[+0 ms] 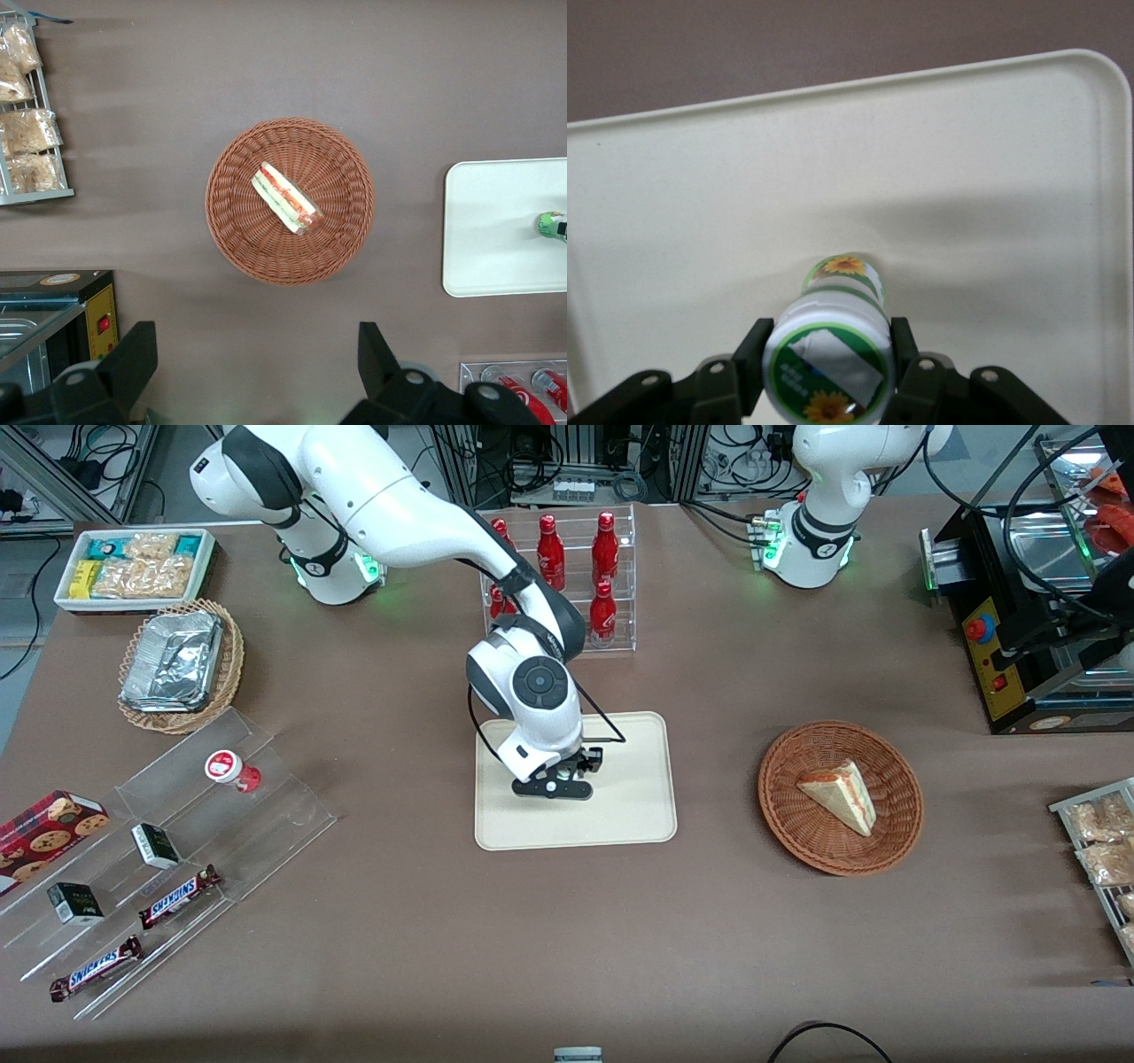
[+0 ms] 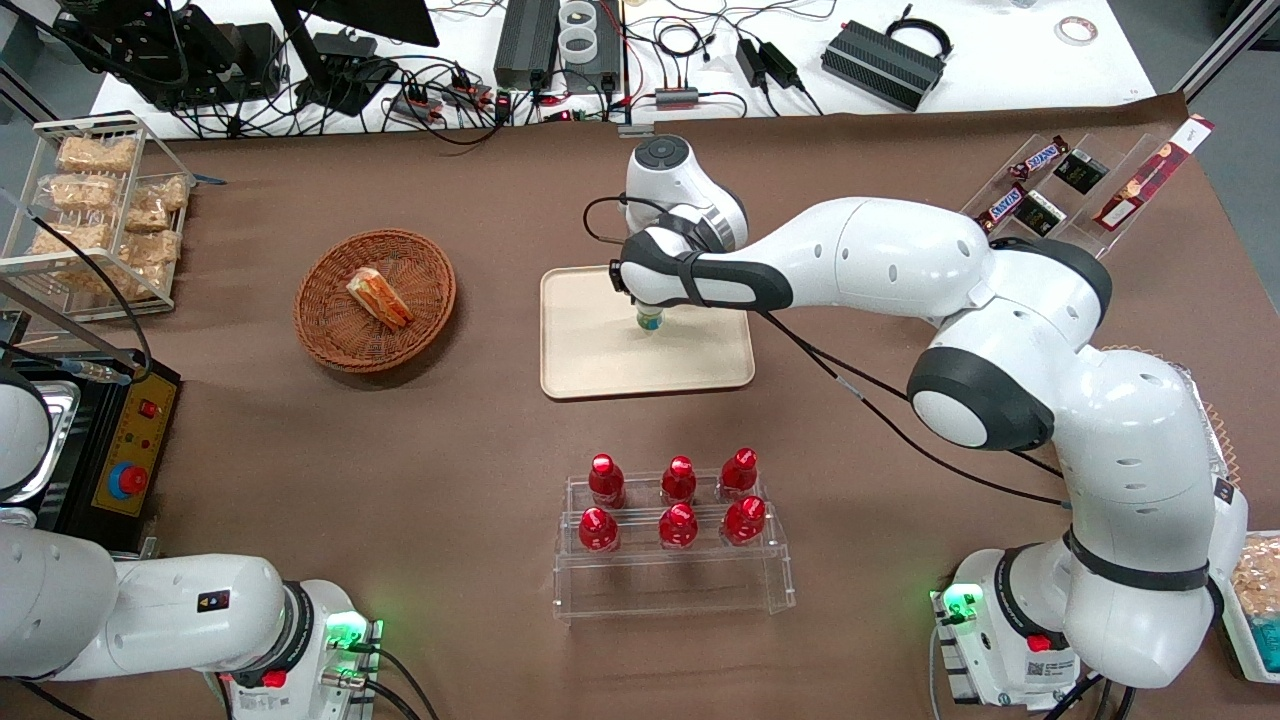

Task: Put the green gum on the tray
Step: 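Lower the gum tub onto the tray and open the right gripper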

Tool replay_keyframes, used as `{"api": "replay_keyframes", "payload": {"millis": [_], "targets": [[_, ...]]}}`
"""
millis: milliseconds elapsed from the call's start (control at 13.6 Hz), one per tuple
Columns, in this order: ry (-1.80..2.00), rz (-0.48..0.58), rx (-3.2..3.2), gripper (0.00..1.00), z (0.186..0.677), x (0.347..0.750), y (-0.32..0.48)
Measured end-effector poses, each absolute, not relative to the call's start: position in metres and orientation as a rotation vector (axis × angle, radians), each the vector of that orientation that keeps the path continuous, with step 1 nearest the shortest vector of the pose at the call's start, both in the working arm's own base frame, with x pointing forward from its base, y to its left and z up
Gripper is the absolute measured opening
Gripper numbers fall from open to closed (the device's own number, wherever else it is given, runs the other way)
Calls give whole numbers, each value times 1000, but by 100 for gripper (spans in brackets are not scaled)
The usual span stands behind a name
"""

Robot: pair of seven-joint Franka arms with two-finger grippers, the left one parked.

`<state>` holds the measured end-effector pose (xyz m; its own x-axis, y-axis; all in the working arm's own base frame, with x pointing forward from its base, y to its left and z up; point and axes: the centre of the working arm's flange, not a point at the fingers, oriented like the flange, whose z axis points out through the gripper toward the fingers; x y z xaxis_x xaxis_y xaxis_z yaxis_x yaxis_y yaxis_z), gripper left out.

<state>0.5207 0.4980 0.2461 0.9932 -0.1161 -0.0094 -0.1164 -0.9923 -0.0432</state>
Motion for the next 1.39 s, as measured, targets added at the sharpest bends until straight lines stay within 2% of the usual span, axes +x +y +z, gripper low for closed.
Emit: {"api": "replay_keyframes", "payload": {"millis": [293,367,587,660,1100,1393], "targets": [[177,-5,-3087,59,234,521,500],[176,-7,-3086,65,234,521,500],[134,-11,-3089,94,234,521,500],[117,-12,-3090,100,234,521,500],[51,-30,-3086,100,244,525,501],[-78,50,-3131,100,290,528,486]]}}
